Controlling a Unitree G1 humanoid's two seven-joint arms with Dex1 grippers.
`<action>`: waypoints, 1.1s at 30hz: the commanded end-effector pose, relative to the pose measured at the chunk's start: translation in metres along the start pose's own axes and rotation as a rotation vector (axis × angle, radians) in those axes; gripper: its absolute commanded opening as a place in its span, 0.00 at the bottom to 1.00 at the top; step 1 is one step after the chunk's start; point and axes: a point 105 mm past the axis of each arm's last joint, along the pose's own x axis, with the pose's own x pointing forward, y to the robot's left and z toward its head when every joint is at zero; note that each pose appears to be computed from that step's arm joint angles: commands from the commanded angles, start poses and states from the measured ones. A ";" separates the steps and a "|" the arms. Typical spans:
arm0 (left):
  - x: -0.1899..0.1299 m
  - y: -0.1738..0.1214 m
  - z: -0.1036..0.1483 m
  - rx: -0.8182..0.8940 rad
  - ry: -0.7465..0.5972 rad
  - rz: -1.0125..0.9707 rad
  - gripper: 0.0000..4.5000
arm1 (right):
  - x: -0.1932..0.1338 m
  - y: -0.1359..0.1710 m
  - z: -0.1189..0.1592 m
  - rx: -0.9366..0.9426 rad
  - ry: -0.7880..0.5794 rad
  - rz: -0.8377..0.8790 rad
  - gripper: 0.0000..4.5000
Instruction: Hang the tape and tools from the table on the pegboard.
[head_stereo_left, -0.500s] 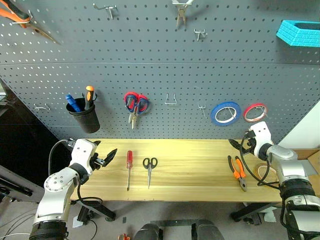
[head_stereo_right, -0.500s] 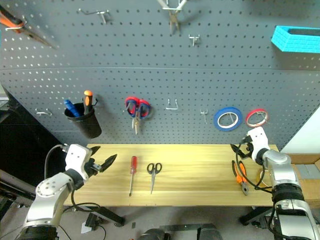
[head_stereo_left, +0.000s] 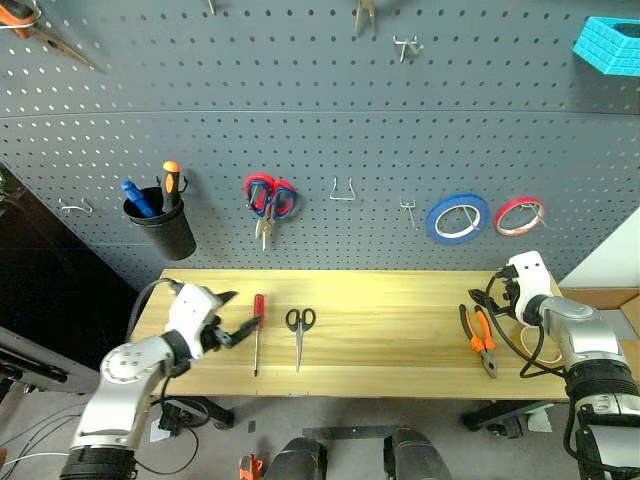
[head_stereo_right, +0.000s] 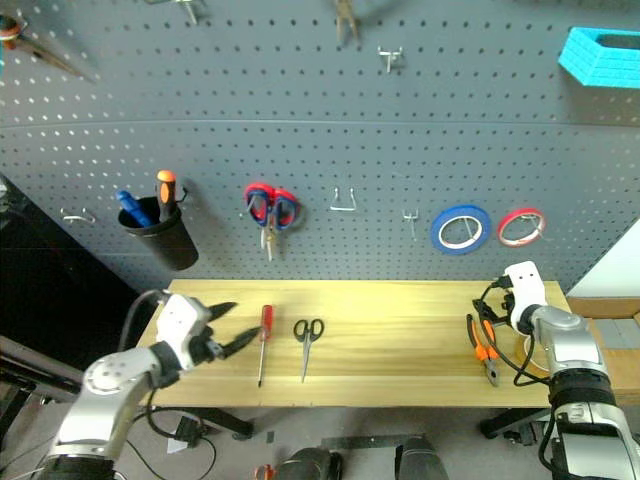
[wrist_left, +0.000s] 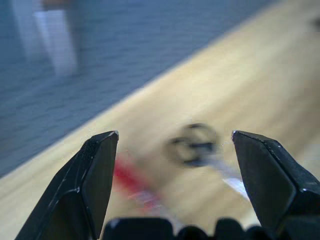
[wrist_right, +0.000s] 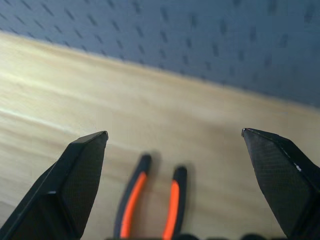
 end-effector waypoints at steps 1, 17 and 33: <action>0.032 -0.031 0.027 0.057 -0.083 -0.145 0.86 | -0.008 -0.019 0.008 0.059 0.015 -0.079 1.00; 0.108 -0.118 0.064 0.102 -0.187 -0.457 0.86 | -0.028 -0.037 -0.025 0.270 0.084 -0.319 1.00; 0.088 -0.112 0.076 0.122 -0.167 -0.466 0.87 | -0.016 -0.022 -0.065 0.385 0.123 -0.336 0.96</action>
